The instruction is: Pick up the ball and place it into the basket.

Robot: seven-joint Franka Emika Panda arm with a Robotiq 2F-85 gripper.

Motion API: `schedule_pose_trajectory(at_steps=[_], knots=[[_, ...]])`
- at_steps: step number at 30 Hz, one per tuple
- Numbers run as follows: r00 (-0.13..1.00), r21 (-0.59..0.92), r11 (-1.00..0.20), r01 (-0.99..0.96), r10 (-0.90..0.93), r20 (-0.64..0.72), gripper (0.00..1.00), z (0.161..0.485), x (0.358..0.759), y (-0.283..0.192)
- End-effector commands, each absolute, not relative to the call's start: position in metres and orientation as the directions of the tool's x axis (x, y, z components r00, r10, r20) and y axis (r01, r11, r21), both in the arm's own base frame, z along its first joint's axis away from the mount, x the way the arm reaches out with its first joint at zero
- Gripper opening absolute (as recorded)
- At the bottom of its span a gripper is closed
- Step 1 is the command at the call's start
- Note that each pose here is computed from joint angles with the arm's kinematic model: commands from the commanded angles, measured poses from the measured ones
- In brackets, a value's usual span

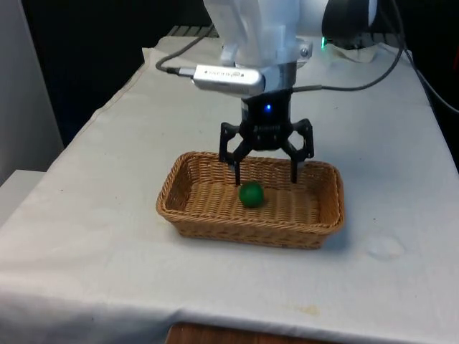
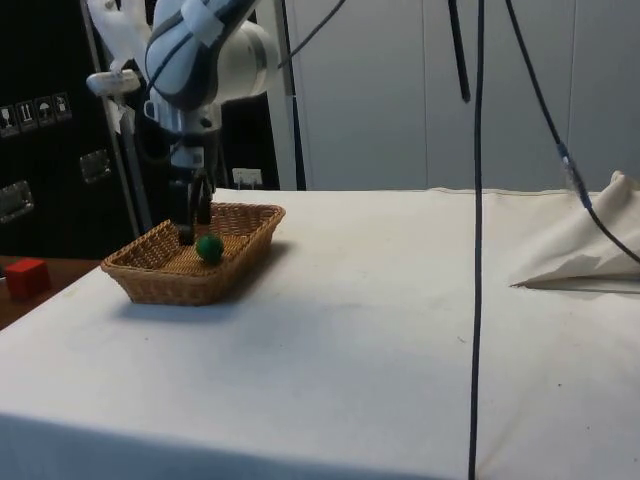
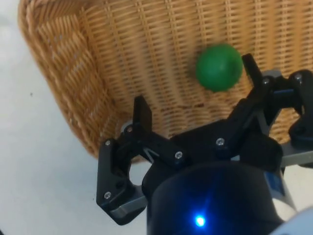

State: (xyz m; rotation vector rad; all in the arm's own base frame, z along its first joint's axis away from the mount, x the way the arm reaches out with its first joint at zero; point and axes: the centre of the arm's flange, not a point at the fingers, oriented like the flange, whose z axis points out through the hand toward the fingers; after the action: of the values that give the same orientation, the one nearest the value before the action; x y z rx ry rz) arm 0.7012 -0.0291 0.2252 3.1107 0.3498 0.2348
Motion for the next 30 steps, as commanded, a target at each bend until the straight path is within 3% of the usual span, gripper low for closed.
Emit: schedule_pose_trajectory(at_steps=[1, 30], knots=[[0.963, 0.024, -0.975, 0.222, 0.223, 0.149, 1.00, 0.232, 0.698, -0.029], [0.967, -0.049, -0.978, 0.201, 0.190, 0.171, 1.00, 0.336, 0.647, -0.050]])
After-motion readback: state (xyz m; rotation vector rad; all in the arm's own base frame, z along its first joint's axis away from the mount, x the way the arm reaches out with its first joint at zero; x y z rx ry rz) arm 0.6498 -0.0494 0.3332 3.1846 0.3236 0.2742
